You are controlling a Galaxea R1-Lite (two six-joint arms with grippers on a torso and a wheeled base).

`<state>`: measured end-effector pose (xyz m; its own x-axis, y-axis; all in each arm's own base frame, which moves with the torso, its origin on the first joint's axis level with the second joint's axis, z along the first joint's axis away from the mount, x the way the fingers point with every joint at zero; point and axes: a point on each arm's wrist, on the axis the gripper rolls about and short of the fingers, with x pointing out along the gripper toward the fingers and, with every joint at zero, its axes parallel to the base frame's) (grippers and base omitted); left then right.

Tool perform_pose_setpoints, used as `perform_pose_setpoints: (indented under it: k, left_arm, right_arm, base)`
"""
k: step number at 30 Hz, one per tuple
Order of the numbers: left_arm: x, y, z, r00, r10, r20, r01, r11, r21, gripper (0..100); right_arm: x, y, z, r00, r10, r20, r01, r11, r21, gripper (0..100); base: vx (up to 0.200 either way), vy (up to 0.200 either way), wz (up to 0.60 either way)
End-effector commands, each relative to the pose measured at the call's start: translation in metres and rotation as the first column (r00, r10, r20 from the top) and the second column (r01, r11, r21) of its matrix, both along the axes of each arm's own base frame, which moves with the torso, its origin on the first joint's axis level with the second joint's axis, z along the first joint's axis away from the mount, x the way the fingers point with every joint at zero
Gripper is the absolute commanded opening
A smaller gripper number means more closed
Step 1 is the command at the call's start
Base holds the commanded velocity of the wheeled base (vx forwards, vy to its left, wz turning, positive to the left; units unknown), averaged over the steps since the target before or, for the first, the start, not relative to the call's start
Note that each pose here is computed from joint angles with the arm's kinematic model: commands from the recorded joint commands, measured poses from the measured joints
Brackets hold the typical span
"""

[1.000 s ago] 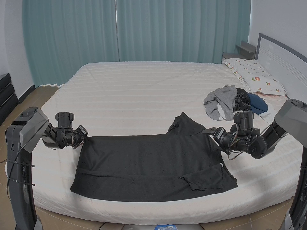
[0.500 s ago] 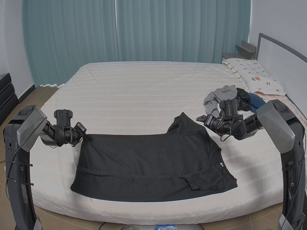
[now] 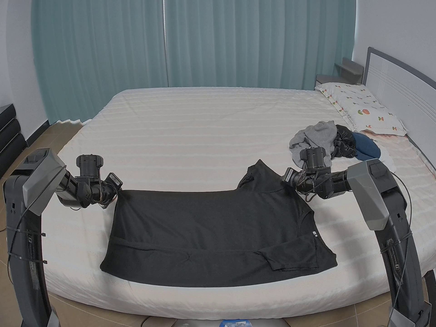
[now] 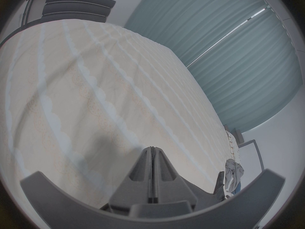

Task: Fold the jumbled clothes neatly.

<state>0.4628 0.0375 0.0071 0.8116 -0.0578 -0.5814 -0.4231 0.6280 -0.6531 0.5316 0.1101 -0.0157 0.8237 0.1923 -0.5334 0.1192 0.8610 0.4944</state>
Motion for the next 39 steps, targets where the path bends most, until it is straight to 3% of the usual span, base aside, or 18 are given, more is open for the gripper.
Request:
perform_pose_setpoints:
  k: [1,11,18,27,39]
  left_arm:
    - [0.000,0.000,0.002,1.000,0.001,0.004,-0.001,1.000,-0.001,0]
    - [-0.004,0.001,0.008,1.000,0.002,0.008,-0.002,1.000,0.001,0]
    - [-0.006,0.001,0.014,1.000,0.003,0.017,-0.003,1.000,0.004,0]
    - [-0.012,0.005,0.030,0.999,0.010,0.040,-0.010,1.000,0.004,0]
    - [-0.014,0.005,0.028,0.999,0.008,0.031,-0.008,1.000,0.006,0]
  right_arm:
    - [0.001,0.001,-0.016,1.000,-0.001,-0.018,0.001,1.000,-0.005,0]
    - [0.004,-0.010,0.005,0.999,-0.032,0.017,0.032,0.999,0.014,0]
    - [0.004,-0.018,0.049,0.994,-0.080,0.078,0.073,0.993,0.091,0]
    - [-0.005,-0.025,0.057,0.993,-0.108,0.048,0.101,0.987,0.128,0]
    - [-0.016,-0.039,0.059,0.990,-0.140,0.010,0.137,0.978,0.157,0]
  base:
    - [0.000,0.000,0.00]
    - [0.000,0.000,0.00]
    - [0.000,0.000,0.00]
    - [0.000,0.000,0.00]
    - [0.000,0.000,0.00]
